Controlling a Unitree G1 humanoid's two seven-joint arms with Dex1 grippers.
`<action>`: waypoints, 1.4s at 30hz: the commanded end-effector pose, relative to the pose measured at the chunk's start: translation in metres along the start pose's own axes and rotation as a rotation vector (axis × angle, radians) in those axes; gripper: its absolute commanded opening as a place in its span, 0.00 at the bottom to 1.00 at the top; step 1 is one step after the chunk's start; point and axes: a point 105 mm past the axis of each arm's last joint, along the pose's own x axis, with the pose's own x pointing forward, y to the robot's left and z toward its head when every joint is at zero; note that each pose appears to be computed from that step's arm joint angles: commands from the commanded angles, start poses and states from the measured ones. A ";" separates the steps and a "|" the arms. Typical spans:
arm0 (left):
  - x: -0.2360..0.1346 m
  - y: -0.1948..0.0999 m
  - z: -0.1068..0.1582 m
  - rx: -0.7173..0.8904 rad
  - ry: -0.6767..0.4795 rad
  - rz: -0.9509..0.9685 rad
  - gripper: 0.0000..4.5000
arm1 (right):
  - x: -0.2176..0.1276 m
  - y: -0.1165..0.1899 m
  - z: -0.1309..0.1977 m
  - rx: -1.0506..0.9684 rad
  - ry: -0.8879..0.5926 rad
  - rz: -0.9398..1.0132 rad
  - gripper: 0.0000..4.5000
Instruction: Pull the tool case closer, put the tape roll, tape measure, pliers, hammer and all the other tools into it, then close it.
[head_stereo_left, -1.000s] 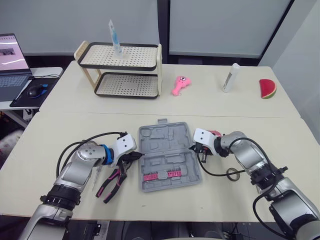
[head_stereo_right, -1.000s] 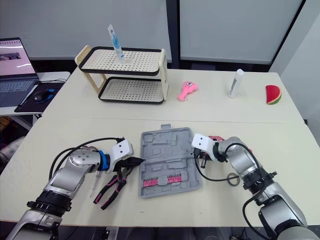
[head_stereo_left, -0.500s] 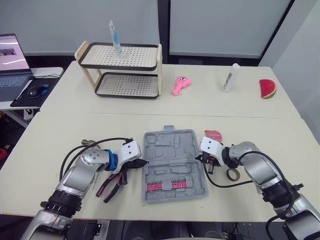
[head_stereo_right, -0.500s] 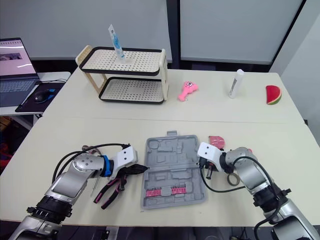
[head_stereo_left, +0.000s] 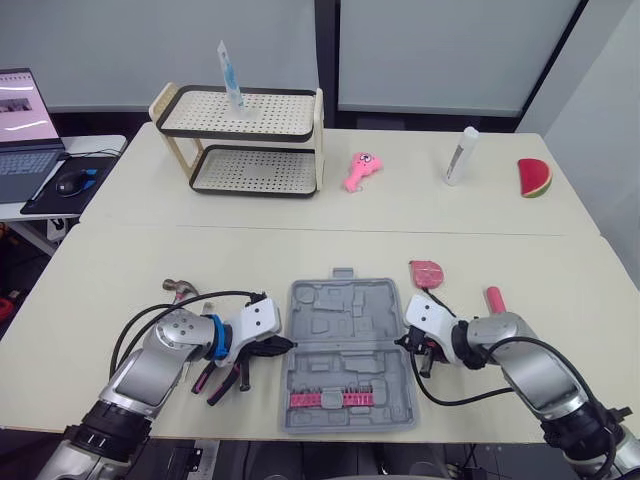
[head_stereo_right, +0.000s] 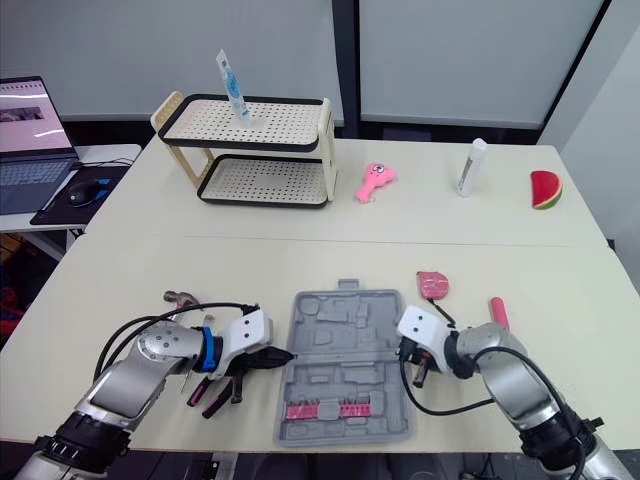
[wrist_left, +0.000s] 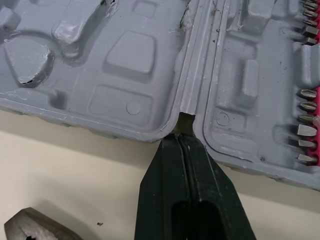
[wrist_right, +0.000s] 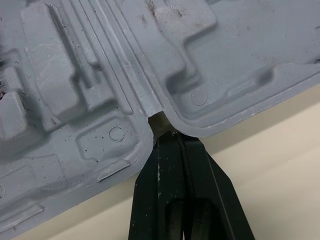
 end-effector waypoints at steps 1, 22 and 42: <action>0.005 -0.013 0.020 0.051 -0.069 -0.061 0.00 | -0.005 0.014 0.015 -0.030 -0.064 0.035 0.00; 0.006 -0.030 0.010 0.037 -0.042 -0.134 0.00 | -0.016 0.033 -0.004 0.012 0.013 0.112 0.00; 0.002 -0.037 0.005 0.016 -0.024 -0.154 0.00 | -0.015 0.040 -0.008 0.016 0.035 0.148 0.00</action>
